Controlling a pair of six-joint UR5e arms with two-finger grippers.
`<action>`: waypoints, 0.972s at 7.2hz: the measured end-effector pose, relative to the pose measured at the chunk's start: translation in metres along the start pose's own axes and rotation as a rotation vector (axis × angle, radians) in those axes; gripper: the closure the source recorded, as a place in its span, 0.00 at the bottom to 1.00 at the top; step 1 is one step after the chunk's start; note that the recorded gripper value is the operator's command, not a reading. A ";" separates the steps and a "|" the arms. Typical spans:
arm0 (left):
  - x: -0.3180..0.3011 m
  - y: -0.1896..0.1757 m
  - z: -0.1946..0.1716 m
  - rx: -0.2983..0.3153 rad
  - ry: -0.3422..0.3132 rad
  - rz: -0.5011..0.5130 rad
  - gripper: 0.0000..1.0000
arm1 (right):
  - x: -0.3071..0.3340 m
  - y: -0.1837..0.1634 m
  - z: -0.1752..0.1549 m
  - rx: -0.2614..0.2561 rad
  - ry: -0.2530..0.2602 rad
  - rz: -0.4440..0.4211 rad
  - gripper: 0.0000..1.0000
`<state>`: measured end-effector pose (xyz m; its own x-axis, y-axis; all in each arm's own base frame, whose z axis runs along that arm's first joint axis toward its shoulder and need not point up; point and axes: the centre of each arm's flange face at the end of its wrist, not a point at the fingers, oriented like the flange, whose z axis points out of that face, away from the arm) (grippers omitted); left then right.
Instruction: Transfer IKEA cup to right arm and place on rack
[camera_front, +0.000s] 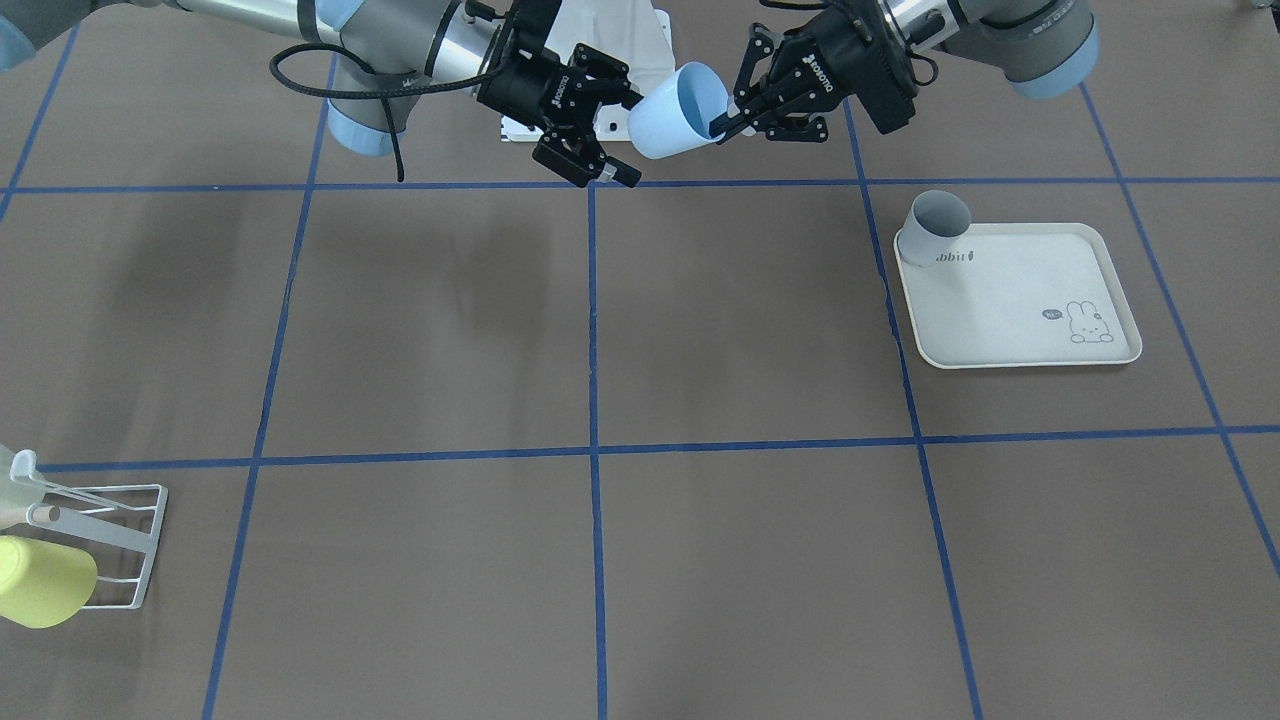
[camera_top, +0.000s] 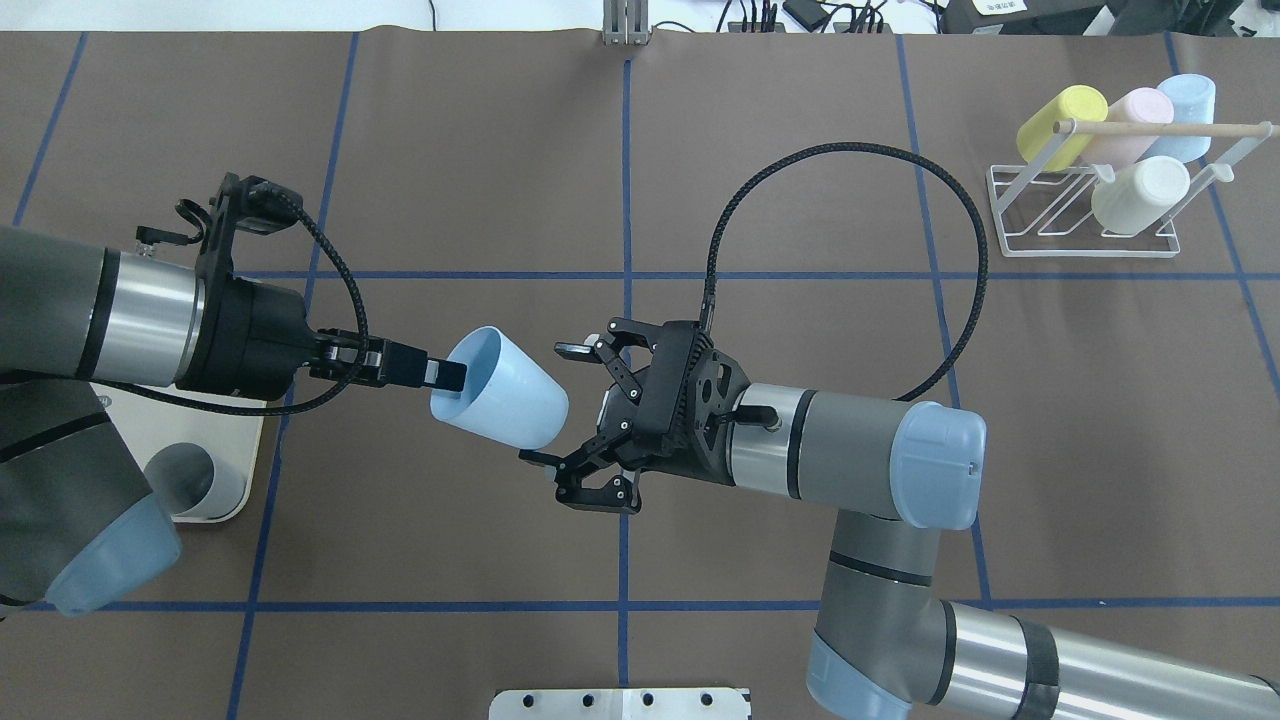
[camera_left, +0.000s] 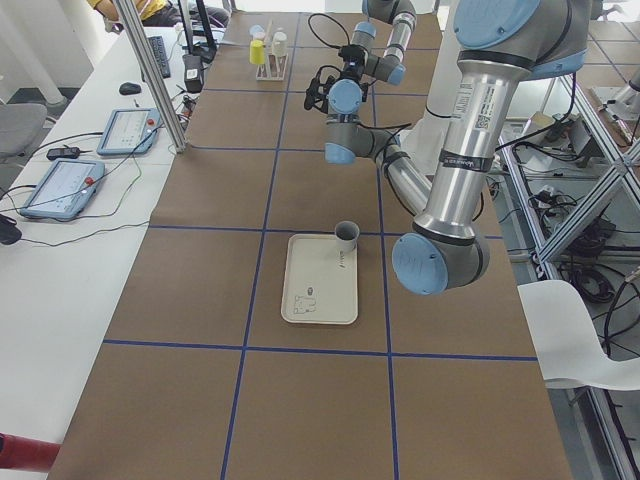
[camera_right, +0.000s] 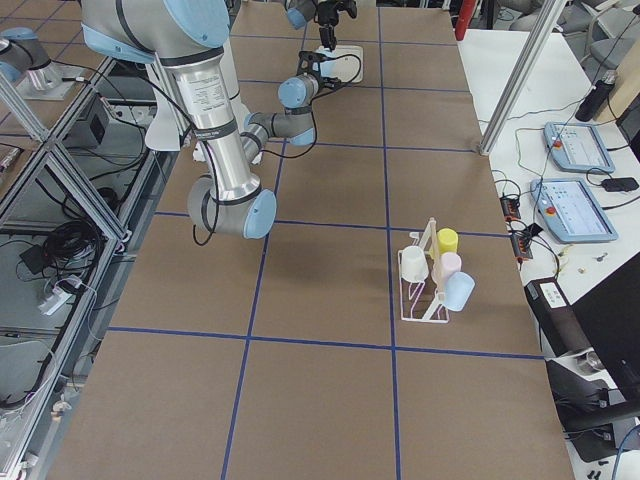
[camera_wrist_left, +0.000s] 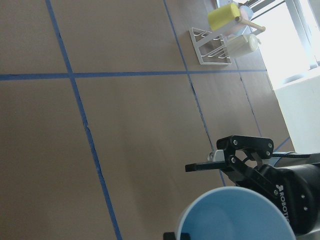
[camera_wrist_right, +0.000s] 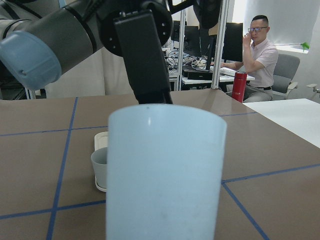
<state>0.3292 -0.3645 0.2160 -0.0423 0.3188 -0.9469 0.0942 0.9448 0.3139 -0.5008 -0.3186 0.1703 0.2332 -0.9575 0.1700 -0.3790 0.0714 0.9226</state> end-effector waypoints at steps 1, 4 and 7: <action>0.000 0.001 0.001 -0.003 0.001 0.000 1.00 | 0.000 -0.001 0.000 0.002 -0.001 0.000 0.07; 0.000 0.003 0.005 0.004 -0.001 -0.002 1.00 | -0.001 -0.003 0.001 0.006 -0.003 0.001 0.18; 0.000 0.004 0.006 0.004 -0.002 -0.002 1.00 | -0.002 -0.003 0.001 0.007 -0.004 0.001 0.26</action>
<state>0.3350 -0.3612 0.2166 -0.0407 0.3168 -0.9476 0.0985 0.9450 0.3118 -0.5004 -0.3172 0.1666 0.2293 -0.9586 0.1690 -0.3852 0.0700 0.9202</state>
